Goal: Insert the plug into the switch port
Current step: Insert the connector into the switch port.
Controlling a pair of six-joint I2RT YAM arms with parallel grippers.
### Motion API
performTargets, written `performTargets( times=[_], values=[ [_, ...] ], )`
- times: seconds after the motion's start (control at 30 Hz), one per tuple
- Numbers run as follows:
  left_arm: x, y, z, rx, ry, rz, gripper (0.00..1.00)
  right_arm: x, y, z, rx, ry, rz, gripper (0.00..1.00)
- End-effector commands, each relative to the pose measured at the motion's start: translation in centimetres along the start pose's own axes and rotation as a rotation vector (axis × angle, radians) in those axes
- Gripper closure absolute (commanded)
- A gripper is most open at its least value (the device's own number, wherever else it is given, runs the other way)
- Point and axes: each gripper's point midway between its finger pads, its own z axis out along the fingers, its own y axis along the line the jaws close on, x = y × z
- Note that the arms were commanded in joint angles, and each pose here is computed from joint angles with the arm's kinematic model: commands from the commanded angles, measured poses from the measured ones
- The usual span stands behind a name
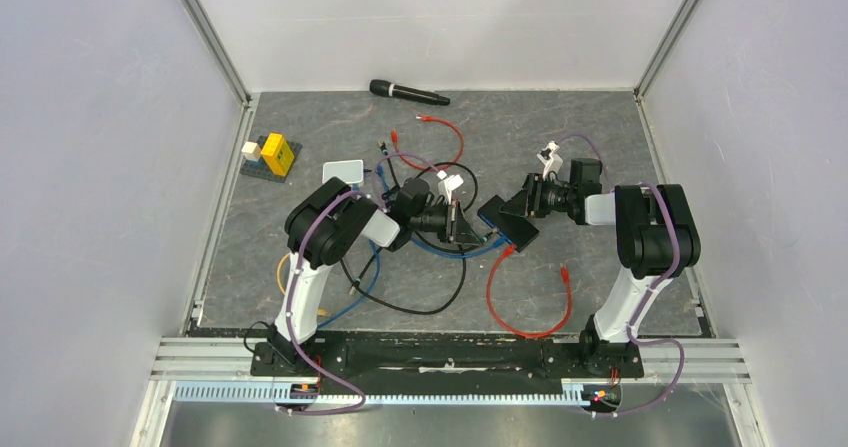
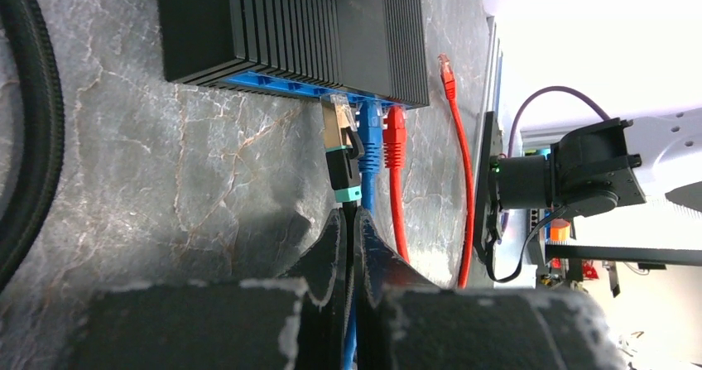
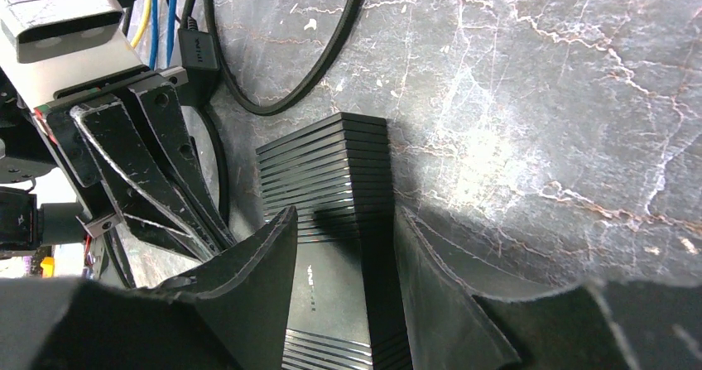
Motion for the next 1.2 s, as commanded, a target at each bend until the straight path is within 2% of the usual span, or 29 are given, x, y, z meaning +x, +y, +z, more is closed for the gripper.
performTargets(
  times=[0.0,0.5,0.9,1.1,1.17],
  values=[
    [-3.4,-1.6,0.1,0.049,-0.149,0.047,0.98,5.7,-0.9,-0.4,0.058,0.141,0.170,0.51],
    [-1.8,1.7,0.6,-0.056,-0.123,-0.019,0.98,5.8,-0.7,-0.6,0.061,0.141,0.181,0.51],
    [-1.9,2.2,2.2,-0.108,-0.141,-0.059,0.98,7.2,-0.4,-0.9,0.069,0.131,0.228,0.55],
    [-1.6,2.5,2.3,-0.127,-0.161,-0.157,0.98,8.0,-0.1,-1.3,0.092,0.101,0.301,0.59],
    [-2.0,2.4,1.9,-0.128,-0.211,-0.193,0.98,8.2,-0.1,-1.4,0.111,0.068,0.330,0.59]
  ],
)
